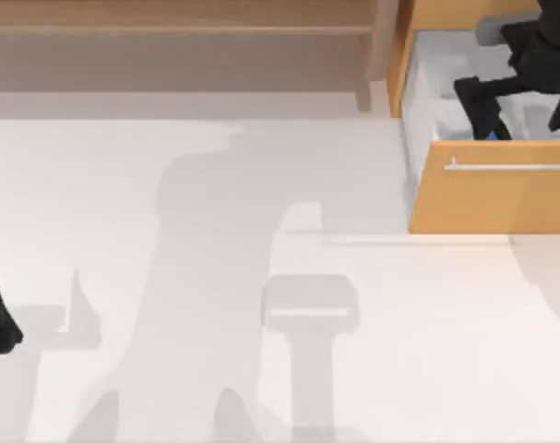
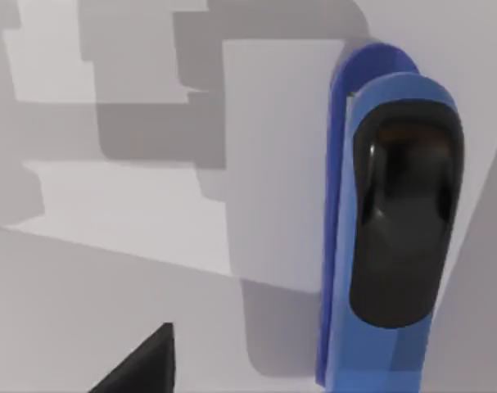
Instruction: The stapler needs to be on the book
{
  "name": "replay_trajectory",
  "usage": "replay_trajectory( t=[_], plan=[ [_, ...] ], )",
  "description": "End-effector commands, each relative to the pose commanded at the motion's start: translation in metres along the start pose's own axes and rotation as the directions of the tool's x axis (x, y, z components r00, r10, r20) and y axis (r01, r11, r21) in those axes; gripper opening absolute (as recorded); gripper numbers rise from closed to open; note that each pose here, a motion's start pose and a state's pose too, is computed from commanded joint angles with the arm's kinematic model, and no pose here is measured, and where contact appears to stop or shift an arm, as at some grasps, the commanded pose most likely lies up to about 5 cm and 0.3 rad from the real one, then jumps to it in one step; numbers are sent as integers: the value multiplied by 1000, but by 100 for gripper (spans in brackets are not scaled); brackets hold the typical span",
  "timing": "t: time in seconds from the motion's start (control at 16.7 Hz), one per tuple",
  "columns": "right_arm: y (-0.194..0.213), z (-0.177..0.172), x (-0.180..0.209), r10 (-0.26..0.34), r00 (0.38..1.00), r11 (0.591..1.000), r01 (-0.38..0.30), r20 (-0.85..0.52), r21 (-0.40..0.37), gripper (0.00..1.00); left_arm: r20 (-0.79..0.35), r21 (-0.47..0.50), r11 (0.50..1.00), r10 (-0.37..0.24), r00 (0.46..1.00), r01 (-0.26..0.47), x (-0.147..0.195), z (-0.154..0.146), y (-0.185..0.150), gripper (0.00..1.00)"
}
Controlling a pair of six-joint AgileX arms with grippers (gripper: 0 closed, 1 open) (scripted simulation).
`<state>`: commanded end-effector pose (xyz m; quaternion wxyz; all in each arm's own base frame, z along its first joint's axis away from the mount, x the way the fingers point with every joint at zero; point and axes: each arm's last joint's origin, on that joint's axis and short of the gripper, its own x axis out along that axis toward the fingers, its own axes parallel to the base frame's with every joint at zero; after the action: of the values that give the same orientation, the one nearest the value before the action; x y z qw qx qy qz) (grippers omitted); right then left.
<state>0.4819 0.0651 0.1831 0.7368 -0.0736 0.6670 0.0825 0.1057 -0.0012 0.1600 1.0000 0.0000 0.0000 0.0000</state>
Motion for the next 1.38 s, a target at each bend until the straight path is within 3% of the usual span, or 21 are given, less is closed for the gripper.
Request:
replay_trajectory(
  t=[0.84,1.08,1.38],
  plan=[
    [59,-55,-118,-2,1000,1000,2,0,-4,100,0,0,1000,0,1000,0,0,0,0,100],
    [50,-50,-109,-1,1000,1000,1,1,-4,100,0,0,1000,0,1000,0,0,0,0,100],
    [21,-23,-52,0,1000,1000,0,5,-3,100,0,0,1000,0,1000,0,0,0,0,100]
  ],
)
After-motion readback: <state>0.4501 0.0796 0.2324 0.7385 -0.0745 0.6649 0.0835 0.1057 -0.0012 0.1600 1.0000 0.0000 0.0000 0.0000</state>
